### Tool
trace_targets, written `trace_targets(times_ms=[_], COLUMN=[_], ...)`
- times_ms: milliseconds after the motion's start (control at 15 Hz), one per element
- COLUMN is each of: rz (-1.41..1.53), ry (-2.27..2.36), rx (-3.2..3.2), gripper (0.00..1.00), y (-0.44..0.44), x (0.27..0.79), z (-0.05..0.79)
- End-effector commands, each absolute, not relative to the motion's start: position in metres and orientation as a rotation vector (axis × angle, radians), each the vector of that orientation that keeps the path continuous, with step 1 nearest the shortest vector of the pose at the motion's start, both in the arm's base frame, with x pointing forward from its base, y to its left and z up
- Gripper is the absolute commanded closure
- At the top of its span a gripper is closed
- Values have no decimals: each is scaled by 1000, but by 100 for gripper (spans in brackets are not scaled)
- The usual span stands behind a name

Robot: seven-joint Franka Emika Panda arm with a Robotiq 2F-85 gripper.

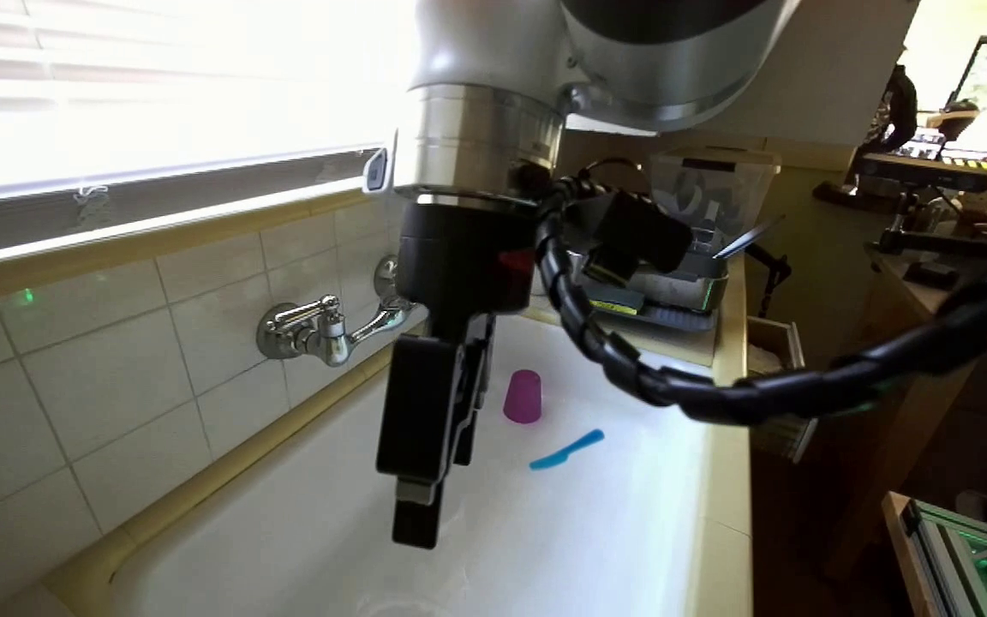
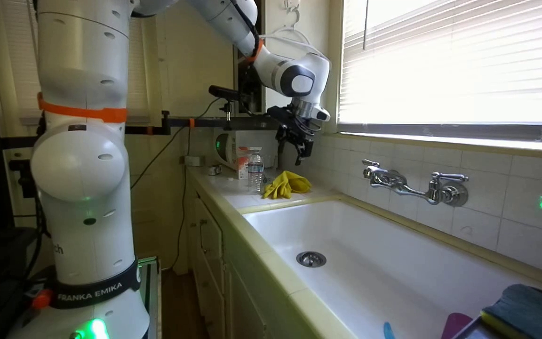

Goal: Move the gloves and place them on the counter to the left of the sink

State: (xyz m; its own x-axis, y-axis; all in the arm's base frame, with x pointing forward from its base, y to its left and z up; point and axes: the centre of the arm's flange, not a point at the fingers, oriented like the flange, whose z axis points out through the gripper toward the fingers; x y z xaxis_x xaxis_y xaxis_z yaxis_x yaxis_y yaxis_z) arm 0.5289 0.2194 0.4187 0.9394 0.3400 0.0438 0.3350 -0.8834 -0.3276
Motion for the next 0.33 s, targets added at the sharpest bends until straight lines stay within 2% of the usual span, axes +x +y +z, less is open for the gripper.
trace_targets(times_ms=[0, 67, 133, 267], rz=[-4, -45, 0, -22], ry=[-417, -396, -449, -428], rx=[-2800, -2812, -2783, -2792], gripper=[0, 0, 0, 0], y=[192, 188, 201, 193], x=[492, 491, 514, 508], z=[429, 431, 427, 433])
